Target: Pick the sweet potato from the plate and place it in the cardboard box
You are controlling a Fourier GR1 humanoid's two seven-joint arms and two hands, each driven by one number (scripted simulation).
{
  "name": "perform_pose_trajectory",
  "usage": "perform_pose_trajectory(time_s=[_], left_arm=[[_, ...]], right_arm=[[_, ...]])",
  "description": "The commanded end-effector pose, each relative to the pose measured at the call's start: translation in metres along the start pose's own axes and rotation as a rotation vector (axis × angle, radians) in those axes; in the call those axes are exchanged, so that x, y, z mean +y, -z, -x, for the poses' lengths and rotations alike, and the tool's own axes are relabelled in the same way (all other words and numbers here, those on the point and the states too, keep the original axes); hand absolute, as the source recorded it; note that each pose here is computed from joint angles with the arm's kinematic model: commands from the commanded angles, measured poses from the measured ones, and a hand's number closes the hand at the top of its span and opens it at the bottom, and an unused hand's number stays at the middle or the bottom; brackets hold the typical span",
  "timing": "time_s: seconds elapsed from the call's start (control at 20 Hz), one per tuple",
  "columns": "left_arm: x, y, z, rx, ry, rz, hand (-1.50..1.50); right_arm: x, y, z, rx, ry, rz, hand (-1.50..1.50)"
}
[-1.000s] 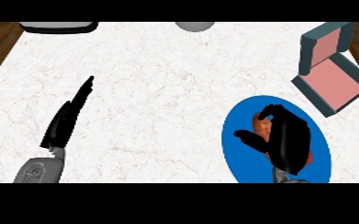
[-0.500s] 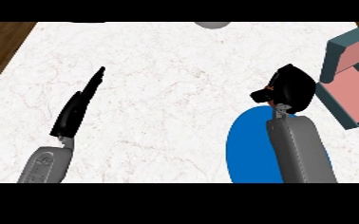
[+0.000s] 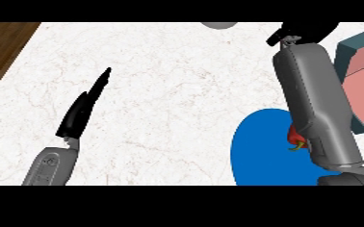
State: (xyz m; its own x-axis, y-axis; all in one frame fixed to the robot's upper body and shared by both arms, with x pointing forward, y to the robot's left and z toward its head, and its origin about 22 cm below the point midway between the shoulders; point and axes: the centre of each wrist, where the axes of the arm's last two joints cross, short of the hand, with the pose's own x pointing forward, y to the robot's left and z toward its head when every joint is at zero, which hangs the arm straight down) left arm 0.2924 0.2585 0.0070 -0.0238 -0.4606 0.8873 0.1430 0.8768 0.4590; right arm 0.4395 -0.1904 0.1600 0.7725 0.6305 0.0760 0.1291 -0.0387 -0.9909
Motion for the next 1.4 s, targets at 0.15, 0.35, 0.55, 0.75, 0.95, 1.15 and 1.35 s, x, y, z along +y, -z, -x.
perform_pose_trajectory(time_s=[0.15, 0.35, 0.55, 0.75, 0.95, 1.15, 1.35], left_arm=[[-0.001, 0.004, 0.005, 0.028, -0.008, -0.019, 0.0], [0.002, -0.011, 0.024, 0.041, 0.009, -0.025, 0.0], [0.0, -0.012, 0.013, 0.056, -0.006, -0.045, 0.0], [0.01, -0.021, 0.027, 0.068, -0.013, -0.055, 0.0], [0.016, -0.016, 0.023, 0.072, 0.0, -0.057, 0.0], [0.006, -0.02, 0.024, 0.078, -0.017, -0.066, 0.0], [0.015, -0.026, 0.026, 0.075, -0.003, -0.07, 0.0]], right_arm=[[-0.058, 0.01, -0.034, 0.174, -0.057, 0.169, 1.5], [-0.099, 0.015, -0.04, 0.269, -0.047, 0.203, 1.5], [-0.104, 0.032, -0.031, 0.319, 0.001, 0.246, 1.5], [-0.111, 0.035, -0.028, 0.38, 0.0, 0.247, 1.5], [-0.095, 0.057, -0.006, 0.405, -0.011, 0.196, 1.5], [-0.083, 0.095, 0.033, 0.455, -0.052, 0.153, 1.5], [-0.063, 0.103, 0.055, 0.487, -0.033, 0.075, 1.5]])
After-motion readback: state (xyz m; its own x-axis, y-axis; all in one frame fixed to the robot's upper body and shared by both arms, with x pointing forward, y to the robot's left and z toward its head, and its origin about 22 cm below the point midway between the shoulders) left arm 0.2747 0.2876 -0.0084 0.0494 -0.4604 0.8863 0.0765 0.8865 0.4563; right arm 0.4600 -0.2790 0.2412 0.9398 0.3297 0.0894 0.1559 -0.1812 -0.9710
